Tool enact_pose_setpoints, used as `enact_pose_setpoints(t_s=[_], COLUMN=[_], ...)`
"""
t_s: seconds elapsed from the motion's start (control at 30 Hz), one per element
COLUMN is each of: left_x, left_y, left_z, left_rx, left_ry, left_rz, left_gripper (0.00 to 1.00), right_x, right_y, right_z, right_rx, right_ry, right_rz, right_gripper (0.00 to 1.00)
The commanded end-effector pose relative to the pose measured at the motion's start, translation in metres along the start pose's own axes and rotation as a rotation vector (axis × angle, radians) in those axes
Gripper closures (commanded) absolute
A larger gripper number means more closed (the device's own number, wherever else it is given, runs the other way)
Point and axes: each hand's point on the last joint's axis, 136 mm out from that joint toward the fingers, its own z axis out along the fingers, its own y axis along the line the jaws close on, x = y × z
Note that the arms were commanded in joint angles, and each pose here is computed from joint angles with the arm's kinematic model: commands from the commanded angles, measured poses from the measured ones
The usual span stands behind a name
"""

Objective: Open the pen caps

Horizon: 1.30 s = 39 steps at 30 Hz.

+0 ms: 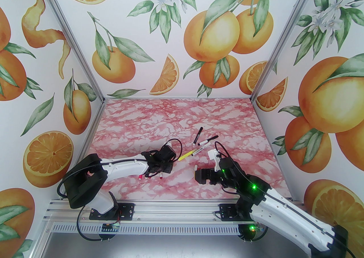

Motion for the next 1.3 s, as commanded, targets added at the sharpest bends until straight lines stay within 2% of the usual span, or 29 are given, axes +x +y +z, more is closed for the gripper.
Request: enact_pose_setpoints(t_s=[0.0,0.37,0.53,0.6,0.7,0.8,1.0,1.27], left_x=[-0.008,-0.008,-0.014,-0.02,-0.037,-0.053,-0.064,-0.079], left_y=[0.007,0.012,0.016,0.011,-0.016,-0.041,-0.075,-0.087], left_z=[-0.004,-0.013,-0.025,-0.031,-0.041,-0.045,-0.031,0.006], left_rx=[-0.045,-0.047,-0.067,-0.042,0.09,0.17,0.23,0.236], left_ry=[-0.013,-0.025,-0.04,-0.06,-0.118,-0.138,-0.064,0.036], left_rz=[0.001,0.002,0.008,0.003,0.033,0.15,0.442,0.591], left_gripper=[0.65,0.66,0.7,0.7,0.7,0.67,0.64,0.62], right_x=[0.002,0.002,-0.001,-0.004,-0.011,-0.019,-0.024,-0.02], right_y=[-0.005,-0.005,-0.005,-0.006,-0.008,-0.007,-0.006,-0.01], right_z=[0.004,0.007,0.007,0.004,-0.003,-0.01,-0.021,-0.031], right_rx=[0.019,0.022,0.028,0.042,0.063,0.065,0.072,0.073], right_ry=[-0.004,0.002,-0.002,-0.018,-0.059,-0.101,-0.13,-0.148], right_rz=[0.006,0.005,0.003,0.006,0.012,0.022,0.029,0.043], right_gripper=[0.06,0.06,0.06,0.06,0.06,0.06,0.06,0.06])
